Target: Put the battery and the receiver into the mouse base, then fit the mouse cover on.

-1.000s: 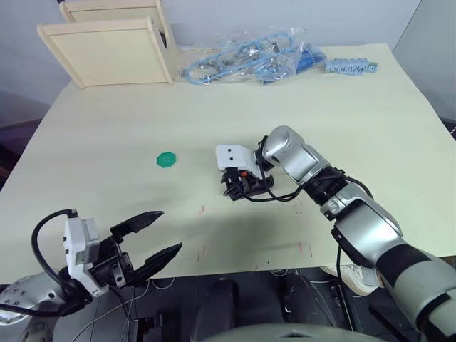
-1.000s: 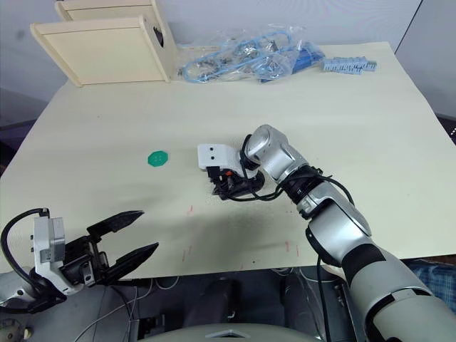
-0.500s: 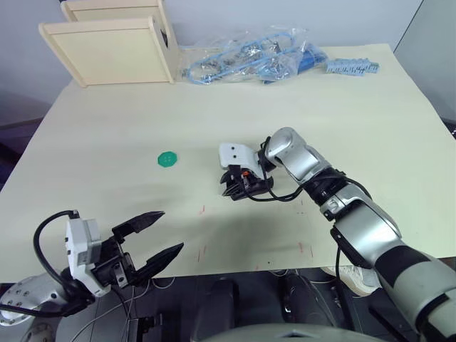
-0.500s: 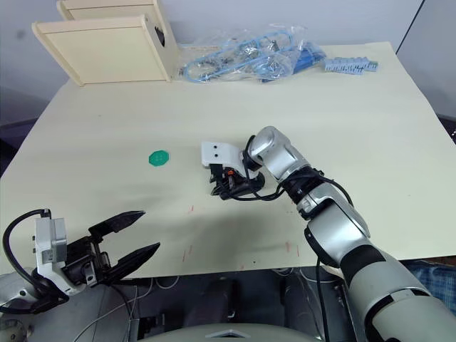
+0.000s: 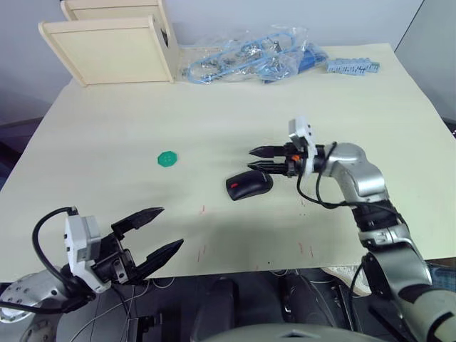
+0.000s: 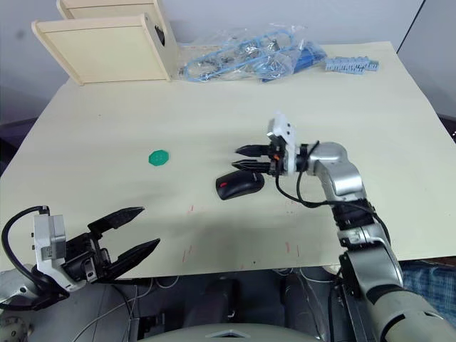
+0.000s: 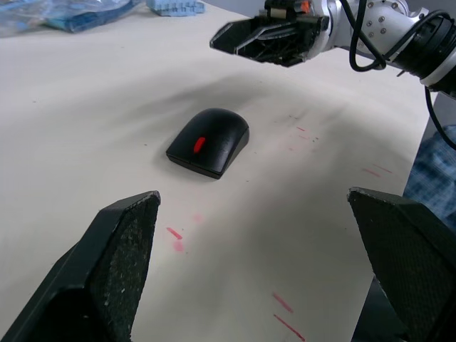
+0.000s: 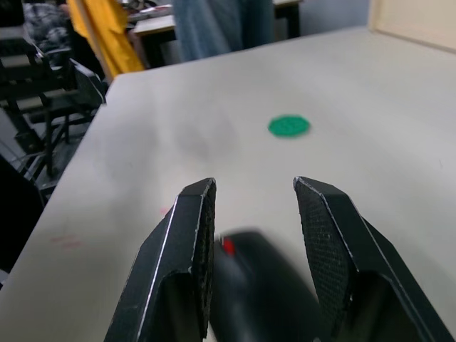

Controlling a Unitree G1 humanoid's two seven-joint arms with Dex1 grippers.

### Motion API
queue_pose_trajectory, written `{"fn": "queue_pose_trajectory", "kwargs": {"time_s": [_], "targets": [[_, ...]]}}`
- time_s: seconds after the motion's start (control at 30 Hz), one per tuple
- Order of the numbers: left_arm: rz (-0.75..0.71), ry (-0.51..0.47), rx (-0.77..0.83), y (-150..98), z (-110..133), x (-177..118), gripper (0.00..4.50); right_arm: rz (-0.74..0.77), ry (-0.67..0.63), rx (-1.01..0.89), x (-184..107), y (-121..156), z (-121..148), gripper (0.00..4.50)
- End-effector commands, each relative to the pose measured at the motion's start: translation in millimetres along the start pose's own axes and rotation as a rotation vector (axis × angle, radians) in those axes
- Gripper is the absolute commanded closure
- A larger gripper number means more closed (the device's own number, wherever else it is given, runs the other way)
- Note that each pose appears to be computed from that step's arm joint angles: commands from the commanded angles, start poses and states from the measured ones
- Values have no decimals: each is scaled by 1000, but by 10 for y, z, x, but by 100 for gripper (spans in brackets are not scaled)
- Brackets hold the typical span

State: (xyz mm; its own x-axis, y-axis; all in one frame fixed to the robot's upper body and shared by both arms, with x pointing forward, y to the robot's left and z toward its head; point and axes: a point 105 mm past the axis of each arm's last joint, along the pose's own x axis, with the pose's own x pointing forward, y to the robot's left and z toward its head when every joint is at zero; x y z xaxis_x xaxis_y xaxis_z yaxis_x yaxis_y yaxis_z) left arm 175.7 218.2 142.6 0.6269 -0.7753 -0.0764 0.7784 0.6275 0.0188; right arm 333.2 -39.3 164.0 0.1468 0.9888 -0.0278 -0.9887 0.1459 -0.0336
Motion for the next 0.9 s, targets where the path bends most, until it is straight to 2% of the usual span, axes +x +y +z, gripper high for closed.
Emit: {"fn": "queue_pose_trajectory", "kwargs": {"time_s": [0.03, 0.23, 0.5, 0.67, 0.77, 0.83, 0.9], "targets": [[-11, -18, 6, -3, 50, -6, 0, -53, -89, -10, 14, 24, 93, 267], [-18, -20, 11, -5, 65, 12, 0, -159, -154, 52, 83, 50, -152, 267], [-10, -19, 20, 7, 82, -6, 0, -267, -151, 99, 42, -14, -472, 267], [-4, -18, 20, 10, 76, -8, 0, -321, -20, 161, 58, -15, -895, 267], [-3, -18, 19, 16, 73, -7, 0, -293, 85, 209, 93, 115, -1227, 267], [-2, -18, 19, 16, 72, -7, 0, -291, 114, 209, 100, 141, -1310, 267], [-1, -18, 20, 22, 72, -4, 0, -285, 88, 234, 126, 174, -1328, 267]]}}
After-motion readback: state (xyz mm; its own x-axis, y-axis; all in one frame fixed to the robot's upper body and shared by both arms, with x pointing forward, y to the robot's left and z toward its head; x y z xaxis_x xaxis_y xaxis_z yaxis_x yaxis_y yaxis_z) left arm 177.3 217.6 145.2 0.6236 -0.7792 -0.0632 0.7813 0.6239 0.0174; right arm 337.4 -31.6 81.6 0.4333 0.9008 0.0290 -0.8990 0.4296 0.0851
